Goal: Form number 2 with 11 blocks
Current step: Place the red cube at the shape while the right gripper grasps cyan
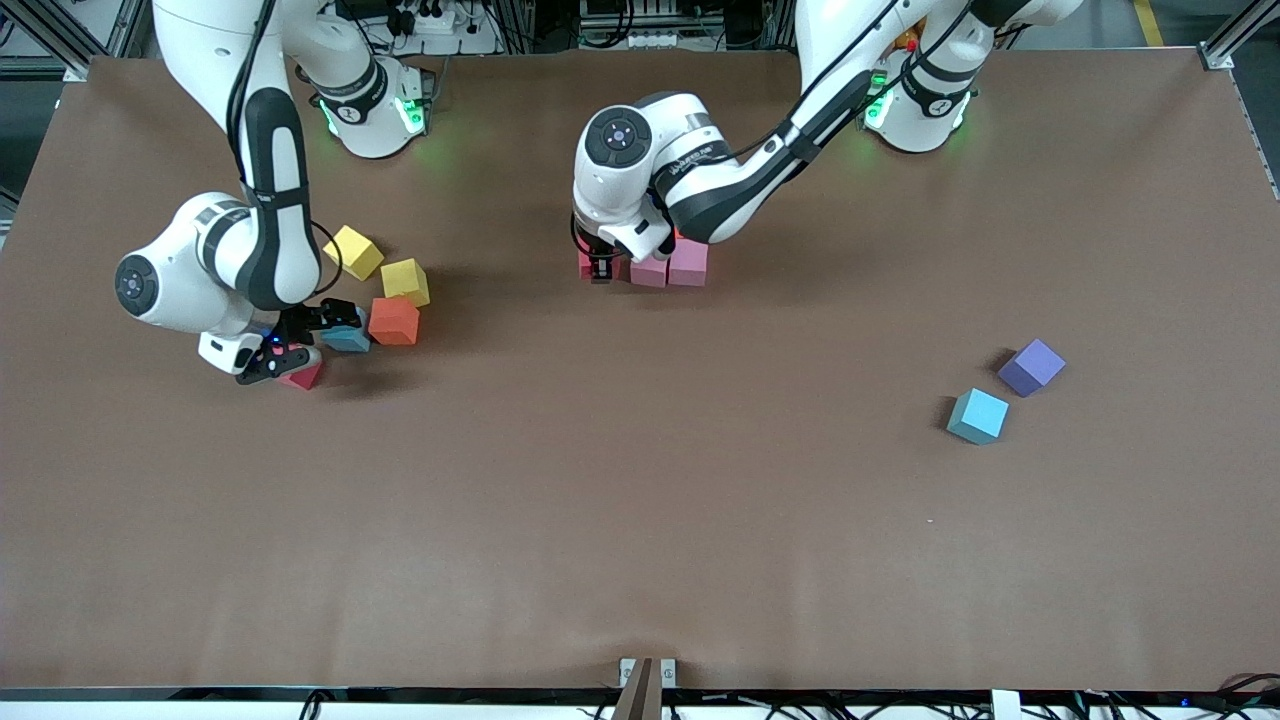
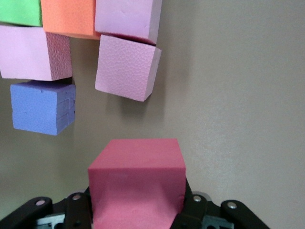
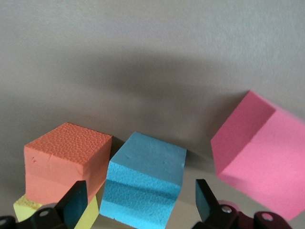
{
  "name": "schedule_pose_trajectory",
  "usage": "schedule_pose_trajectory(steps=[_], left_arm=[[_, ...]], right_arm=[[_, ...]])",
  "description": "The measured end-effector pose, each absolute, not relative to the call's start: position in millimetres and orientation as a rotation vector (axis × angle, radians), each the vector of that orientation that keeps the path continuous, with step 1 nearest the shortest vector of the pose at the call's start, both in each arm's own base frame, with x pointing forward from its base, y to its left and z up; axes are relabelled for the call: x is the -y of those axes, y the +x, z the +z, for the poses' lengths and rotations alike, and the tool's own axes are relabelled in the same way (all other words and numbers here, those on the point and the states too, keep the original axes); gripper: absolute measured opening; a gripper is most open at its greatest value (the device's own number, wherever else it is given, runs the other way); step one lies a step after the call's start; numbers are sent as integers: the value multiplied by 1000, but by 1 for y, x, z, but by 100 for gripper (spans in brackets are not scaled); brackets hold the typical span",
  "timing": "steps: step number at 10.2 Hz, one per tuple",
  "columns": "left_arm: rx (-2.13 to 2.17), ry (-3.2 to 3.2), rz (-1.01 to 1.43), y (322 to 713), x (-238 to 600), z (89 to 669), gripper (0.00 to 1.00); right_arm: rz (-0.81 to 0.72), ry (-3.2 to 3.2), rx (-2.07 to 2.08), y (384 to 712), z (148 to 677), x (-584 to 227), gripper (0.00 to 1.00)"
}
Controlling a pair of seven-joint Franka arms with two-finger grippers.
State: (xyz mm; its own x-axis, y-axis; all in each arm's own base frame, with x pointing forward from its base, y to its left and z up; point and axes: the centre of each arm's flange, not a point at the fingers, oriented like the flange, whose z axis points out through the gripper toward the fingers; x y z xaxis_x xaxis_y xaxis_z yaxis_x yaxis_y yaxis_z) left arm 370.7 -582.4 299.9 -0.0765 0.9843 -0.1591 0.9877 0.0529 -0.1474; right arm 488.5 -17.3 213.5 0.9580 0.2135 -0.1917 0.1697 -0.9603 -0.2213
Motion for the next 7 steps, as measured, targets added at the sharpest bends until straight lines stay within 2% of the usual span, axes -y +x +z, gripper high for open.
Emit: schedule_pose_trajectory(steps=[7], left_arm=[[-2257, 2206, -267, 335, 602, 253, 62]], right_arm=[[288, -2873, -95, 472, 199, 33, 100]])
